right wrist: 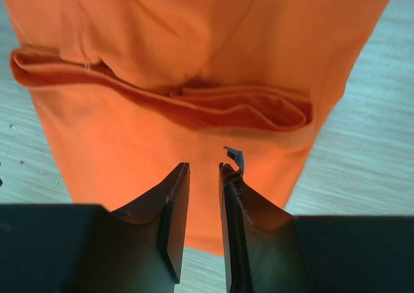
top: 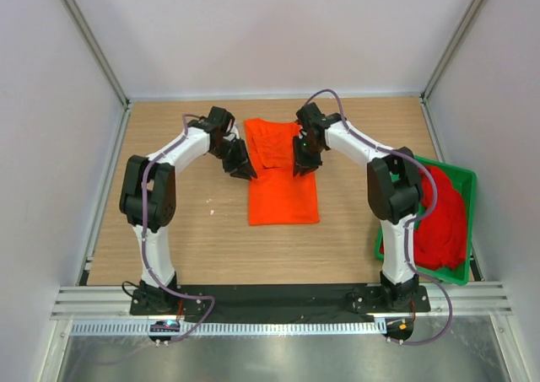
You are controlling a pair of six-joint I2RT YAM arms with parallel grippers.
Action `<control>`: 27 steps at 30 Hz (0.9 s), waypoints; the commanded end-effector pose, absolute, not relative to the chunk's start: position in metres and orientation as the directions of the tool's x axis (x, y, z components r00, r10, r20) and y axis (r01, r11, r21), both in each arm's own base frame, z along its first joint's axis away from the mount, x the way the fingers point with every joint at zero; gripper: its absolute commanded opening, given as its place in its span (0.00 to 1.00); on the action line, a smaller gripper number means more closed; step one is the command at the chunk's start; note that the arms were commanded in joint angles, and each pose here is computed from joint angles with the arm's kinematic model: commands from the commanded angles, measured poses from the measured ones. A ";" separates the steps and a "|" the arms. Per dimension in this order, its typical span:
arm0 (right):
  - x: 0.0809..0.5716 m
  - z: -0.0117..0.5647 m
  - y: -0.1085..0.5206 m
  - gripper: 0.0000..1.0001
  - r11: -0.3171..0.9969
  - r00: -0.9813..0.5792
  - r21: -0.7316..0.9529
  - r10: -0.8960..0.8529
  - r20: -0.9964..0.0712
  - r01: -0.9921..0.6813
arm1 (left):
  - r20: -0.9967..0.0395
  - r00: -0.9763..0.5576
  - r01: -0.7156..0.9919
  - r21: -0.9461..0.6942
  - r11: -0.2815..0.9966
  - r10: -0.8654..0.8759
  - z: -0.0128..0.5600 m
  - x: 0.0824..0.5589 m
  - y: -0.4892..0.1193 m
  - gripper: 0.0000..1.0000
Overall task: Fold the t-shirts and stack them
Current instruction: Fold the tshirt
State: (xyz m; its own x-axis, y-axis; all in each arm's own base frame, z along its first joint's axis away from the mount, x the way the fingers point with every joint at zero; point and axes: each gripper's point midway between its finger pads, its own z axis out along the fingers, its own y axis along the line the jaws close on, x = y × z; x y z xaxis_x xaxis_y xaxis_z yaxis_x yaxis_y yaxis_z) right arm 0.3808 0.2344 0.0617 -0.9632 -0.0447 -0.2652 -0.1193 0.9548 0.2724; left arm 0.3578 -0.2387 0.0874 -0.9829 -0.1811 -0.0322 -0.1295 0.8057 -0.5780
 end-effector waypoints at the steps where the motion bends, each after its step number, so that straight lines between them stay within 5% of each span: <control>1: 0.402 0.085 0.236 0.32 0.955 -0.948 0.275 -0.017 -0.317 -0.109 | -0.087 -0.986 -0.060 -0.621 0.782 -0.144 0.108 0.367 -0.243 0.24; 27: 0.436 0.037 0.201 0.31 0.973 -0.972 0.226 0.000 -0.237 -0.055 | -0.072 -0.980 -0.101 -0.626 0.773 -0.186 0.061 0.404 -0.255 0.22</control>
